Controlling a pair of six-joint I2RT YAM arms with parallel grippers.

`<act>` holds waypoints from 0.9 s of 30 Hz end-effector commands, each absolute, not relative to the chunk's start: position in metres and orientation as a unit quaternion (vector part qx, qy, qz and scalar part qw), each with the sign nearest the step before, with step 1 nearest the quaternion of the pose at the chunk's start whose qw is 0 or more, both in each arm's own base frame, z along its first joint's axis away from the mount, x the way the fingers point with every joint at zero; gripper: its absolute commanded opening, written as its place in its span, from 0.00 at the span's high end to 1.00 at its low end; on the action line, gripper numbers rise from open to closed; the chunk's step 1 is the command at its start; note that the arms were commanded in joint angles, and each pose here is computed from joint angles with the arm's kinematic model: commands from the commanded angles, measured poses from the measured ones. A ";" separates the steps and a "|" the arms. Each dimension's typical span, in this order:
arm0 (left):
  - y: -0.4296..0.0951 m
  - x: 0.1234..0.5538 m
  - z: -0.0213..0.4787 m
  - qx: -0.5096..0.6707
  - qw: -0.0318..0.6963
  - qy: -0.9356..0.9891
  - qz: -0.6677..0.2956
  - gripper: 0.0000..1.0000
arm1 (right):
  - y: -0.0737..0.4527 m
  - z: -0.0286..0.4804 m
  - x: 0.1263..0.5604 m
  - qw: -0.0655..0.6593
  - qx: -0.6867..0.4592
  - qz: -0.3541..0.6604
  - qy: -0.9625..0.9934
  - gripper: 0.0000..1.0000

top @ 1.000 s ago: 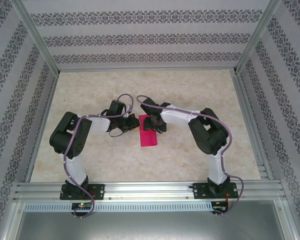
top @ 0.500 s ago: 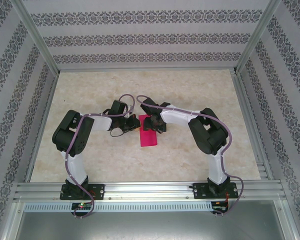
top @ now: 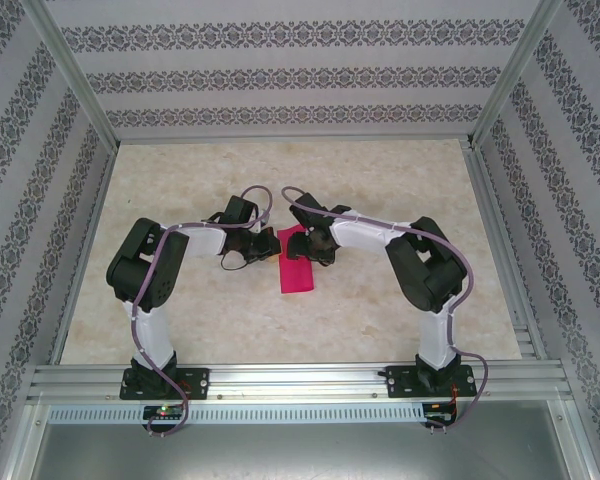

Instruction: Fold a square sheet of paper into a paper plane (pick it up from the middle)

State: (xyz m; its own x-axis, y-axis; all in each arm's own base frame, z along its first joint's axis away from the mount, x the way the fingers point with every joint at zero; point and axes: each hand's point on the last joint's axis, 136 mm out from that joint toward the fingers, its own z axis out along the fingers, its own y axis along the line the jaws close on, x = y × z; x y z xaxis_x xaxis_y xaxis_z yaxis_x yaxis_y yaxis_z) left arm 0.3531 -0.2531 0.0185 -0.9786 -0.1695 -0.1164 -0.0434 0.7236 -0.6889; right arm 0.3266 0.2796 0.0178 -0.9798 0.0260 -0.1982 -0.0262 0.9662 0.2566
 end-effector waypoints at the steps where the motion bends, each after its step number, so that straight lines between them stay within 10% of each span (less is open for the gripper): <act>1: -0.233 0.333 -0.022 -0.068 0.048 0.953 -0.290 1.00 | 0.284 0.013 0.315 0.077 0.001 0.169 0.983 0.28; 10: -0.230 0.328 -0.032 -0.069 0.031 0.958 -0.276 1.00 | 0.277 0.096 0.330 0.169 -0.012 0.228 0.959 0.32; 18: -0.230 0.327 -0.034 -0.076 0.025 0.959 -0.273 1.00 | 0.317 0.094 0.327 0.139 -0.040 0.299 0.943 0.76; 27: -0.230 0.325 -0.038 -0.079 0.016 0.960 -0.267 1.00 | 0.330 0.057 0.323 0.088 -0.044 0.291 0.951 0.81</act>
State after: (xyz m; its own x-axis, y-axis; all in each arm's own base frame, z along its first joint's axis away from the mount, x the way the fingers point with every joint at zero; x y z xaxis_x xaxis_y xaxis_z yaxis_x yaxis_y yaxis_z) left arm 0.3525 -0.2546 0.0170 -0.9845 -0.1498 -0.0912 -0.0504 0.7396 -0.6712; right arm 0.3192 0.3195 0.0502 -0.9812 -0.0258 -0.1914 -0.1236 0.8453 0.5198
